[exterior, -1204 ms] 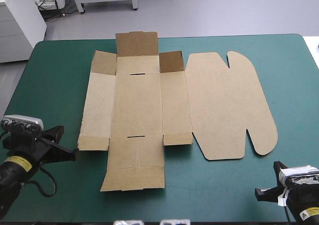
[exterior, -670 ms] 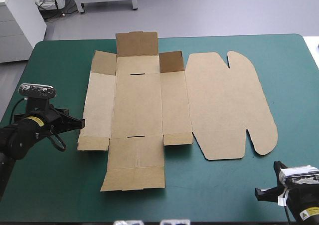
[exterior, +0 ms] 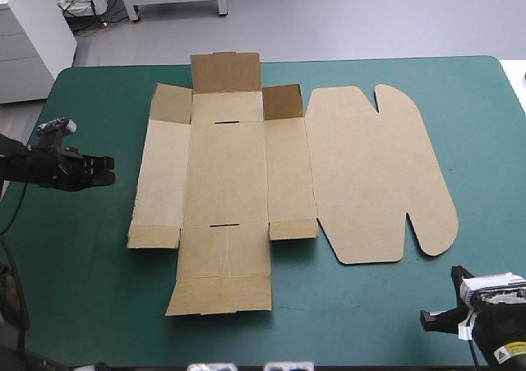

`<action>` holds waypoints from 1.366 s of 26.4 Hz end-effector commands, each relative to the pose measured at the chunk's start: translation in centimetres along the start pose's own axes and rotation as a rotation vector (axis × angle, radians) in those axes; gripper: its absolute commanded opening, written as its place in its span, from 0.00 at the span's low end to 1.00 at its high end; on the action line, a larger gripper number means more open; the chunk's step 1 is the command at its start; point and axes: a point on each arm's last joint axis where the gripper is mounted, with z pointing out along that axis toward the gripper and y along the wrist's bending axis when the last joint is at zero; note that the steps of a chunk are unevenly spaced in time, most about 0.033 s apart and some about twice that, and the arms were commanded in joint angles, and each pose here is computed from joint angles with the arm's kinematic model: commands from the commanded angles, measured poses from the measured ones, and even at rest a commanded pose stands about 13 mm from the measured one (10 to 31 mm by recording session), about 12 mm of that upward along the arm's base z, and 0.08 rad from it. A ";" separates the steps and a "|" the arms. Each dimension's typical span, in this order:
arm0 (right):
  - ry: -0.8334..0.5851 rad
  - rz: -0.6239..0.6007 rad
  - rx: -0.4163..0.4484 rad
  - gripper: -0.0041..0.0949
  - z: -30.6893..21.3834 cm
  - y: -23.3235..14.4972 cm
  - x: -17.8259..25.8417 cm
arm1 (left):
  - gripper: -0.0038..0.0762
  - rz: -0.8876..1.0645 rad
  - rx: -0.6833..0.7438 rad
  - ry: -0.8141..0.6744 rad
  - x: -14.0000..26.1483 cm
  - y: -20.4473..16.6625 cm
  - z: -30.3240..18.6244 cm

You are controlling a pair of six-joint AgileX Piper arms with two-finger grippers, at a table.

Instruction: Fold the box

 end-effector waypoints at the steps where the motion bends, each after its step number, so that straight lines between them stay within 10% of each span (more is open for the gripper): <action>1: -0.080 0.001 0.013 0.03 -0.3 -0.2 -1.3 | 0.07 -0.007 0.100 0.029 -1.5 0.0 0.2; 18: -0.080 0.001 0.013 0.03 -0.3 -0.2 -1.3 | 0.09 -0.136 0.226 0.041 -2.6 2.4 4.7; 29: -0.080 0.001 0.013 0.03 -0.3 -0.2 -1.3 | 0.63 -0.125 0.232 0.047 -2.6 2.4 4.7; 36: -0.080 0.001 0.013 0.03 -0.3 -0.2 -1.3 | 0.64 -0.138 0.218 0.002 -3.0 2.5 4.8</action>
